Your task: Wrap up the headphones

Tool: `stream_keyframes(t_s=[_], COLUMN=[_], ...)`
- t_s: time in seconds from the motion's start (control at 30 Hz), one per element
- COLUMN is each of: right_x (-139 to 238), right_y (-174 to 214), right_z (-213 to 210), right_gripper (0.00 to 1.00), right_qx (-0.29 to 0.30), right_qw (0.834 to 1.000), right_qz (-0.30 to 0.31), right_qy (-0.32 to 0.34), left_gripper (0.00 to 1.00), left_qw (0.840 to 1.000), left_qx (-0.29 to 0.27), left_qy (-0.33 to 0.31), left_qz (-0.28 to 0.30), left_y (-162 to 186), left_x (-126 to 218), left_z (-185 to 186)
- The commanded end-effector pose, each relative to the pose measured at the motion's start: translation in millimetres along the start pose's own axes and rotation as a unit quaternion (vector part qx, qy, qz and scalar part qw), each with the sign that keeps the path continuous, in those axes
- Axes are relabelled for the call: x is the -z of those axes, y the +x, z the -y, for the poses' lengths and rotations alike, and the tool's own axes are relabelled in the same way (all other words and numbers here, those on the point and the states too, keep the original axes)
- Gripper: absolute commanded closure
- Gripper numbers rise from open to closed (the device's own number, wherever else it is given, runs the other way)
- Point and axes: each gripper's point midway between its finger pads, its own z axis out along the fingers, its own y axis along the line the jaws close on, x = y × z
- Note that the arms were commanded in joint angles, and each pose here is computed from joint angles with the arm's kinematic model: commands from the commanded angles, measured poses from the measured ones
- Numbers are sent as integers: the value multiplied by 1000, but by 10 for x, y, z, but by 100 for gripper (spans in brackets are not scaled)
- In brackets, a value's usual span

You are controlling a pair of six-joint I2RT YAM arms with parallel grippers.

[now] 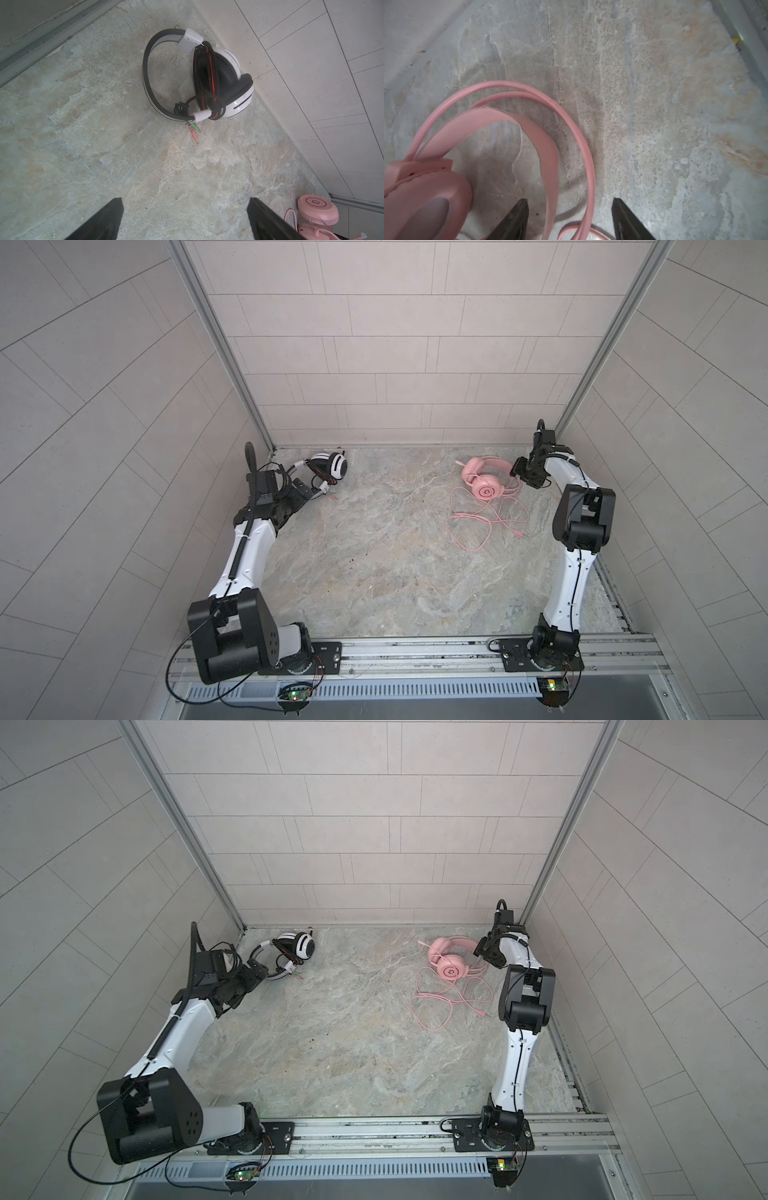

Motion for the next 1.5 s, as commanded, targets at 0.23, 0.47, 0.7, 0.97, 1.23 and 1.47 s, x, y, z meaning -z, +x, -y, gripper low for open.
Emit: stream_keyframes(t_s=[0.23,0.47,0.7,0.97,1.23,1.47], right_x=[-424,-386,226,1187,2083,2639], right_y=[309,406,340,344,643,1152], right_z=[92,-27,-212,-558,-1122,-1477], right_gripper=[38,70,79,92,93,94], right_qx=[12,32,71,153,314,413], right_qw=[996,996,997,984,924,876], right_qz=[-81,-83,-16,92,211,219], right_qy=[32,12,9,-6,-46,-116], left_gripper=[0,0,0,0,0,0], left_qw=[999,999,999,997,961,880], left_qx=[-26,-27,-28,-65,-187,-321], left_qy=[22,36,18,46,203,347], left_qz=[11,7,13,20,21,46], left_y=[-44,-35,-27,-9,285,660], left_x=[42,48,27,93,424,1003], left_z=[107,159,88,313,1299,2266])
